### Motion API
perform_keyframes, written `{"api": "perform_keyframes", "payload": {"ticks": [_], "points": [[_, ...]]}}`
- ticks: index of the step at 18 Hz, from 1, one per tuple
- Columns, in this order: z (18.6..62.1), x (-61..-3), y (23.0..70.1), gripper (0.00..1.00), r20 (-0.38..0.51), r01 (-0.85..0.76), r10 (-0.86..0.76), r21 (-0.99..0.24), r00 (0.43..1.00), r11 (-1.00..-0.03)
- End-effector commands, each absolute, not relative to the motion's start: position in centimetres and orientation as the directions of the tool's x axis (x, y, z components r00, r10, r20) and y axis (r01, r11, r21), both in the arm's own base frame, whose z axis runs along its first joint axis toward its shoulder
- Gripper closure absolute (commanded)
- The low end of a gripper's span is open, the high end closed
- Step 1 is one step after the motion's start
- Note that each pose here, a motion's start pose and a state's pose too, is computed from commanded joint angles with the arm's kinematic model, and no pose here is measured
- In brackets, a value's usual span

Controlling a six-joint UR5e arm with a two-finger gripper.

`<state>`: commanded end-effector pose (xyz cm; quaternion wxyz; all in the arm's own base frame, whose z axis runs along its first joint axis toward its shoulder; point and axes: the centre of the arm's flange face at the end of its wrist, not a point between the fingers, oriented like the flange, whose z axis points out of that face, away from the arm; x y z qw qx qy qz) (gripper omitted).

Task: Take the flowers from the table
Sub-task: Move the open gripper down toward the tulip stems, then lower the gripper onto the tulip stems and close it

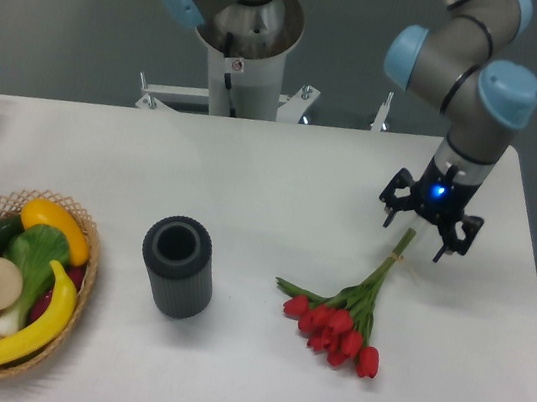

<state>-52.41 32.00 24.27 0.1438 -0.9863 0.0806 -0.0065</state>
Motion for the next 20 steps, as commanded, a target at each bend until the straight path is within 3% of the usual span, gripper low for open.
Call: {"api": "perform_keyframes", "payload": {"ticks": [8, 20], "points": [[21.0, -51.9, 34.0, 0.0, 0.039, -0.168, -0.187, -0.28, 0.982, -0.945], [19.7, -52.7, 36.2, 0.0, 0.056, -0.146, -0.167, -0.274, 0.984, -0.951]]}}
